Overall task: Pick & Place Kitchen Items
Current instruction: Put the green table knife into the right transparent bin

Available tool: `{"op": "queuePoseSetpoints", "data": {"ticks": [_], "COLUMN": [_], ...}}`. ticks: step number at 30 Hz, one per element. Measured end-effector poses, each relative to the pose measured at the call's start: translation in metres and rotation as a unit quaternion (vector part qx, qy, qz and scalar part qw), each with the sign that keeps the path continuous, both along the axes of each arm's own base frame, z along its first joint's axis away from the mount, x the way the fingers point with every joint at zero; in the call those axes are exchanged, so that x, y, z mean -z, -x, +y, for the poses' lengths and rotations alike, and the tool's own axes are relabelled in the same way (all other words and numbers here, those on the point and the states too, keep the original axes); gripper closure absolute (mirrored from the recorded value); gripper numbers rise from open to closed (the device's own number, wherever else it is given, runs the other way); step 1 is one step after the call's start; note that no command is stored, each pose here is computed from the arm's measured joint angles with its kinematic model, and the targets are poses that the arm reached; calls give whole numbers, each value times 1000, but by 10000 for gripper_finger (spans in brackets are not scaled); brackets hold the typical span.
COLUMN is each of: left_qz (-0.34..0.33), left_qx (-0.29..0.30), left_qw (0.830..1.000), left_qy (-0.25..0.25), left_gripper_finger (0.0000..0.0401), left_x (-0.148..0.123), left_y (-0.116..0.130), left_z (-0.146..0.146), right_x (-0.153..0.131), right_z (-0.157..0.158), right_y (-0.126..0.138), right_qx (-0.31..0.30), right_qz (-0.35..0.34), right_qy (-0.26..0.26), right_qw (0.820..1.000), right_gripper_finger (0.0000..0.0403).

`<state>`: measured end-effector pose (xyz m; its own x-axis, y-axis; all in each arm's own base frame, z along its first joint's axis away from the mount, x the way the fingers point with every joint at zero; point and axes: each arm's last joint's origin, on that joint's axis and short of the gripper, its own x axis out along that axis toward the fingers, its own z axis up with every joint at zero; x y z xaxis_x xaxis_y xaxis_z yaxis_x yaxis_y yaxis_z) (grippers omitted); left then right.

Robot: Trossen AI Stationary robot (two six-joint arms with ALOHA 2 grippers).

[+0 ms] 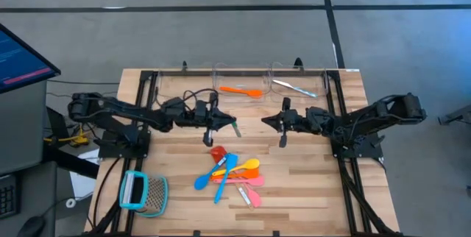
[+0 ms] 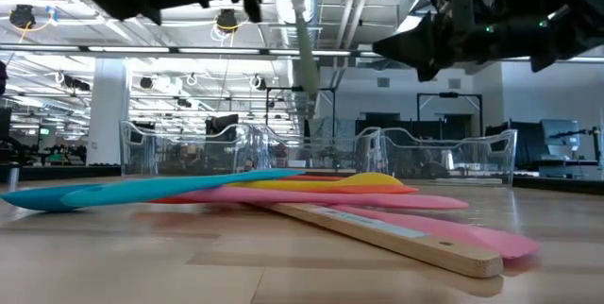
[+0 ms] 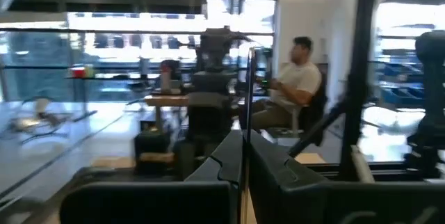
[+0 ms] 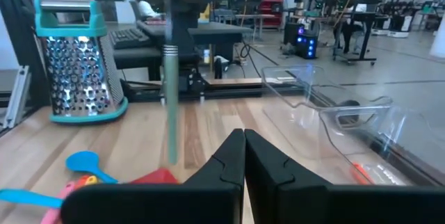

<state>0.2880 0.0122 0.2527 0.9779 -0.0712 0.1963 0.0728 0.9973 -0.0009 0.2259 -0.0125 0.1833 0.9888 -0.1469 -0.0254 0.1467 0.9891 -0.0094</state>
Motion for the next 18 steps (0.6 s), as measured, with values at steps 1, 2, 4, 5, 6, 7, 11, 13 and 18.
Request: {"op": "queuePoseSetpoints", "data": {"ticks": [1,2,4,5,6,7,11,13,18], "left_qz": [1,4,-2,-5,-8,-9,-8,-4,-4], "left_qx": [14,28,49,51,51,50,45,36,18], "left_qw": [1000,1000,999,999,999,999,999,999,1000], "left_qy": [-3,-6,-8,-8,-8,-11,-22,-23,-20], "left_gripper_finger": [400,400,400,400,400,400,400,400,400], "left_x": [0,-1,-5,-7,-8,-8,-8,-7,-7], "left_y": [-4,-8,-12,-13,-13,-14,-14,-14,-14], "left_z": [0,0,1,1,2,2,2,2,3], "right_x": [1,1,2,2,2,2,2,2,1], "right_z": [0,0,0,0,1,1,2,2,1], "right_y": [0,0,0,0,0,0,0,0,0], "right_qx": [1,1,1,-1,-1,-3,-4,-4,-1], "right_qz": [2,5,7,7,7,7,7,7,3], "right_qy": [0,-2,-3,-3,-3,-3,0,0,0], "right_qw": [1000,1000,1000,1000,1000,1000,1000,1000,1000], "right_gripper_finger": [403,403,403,403,403,403,403,403,403]}}
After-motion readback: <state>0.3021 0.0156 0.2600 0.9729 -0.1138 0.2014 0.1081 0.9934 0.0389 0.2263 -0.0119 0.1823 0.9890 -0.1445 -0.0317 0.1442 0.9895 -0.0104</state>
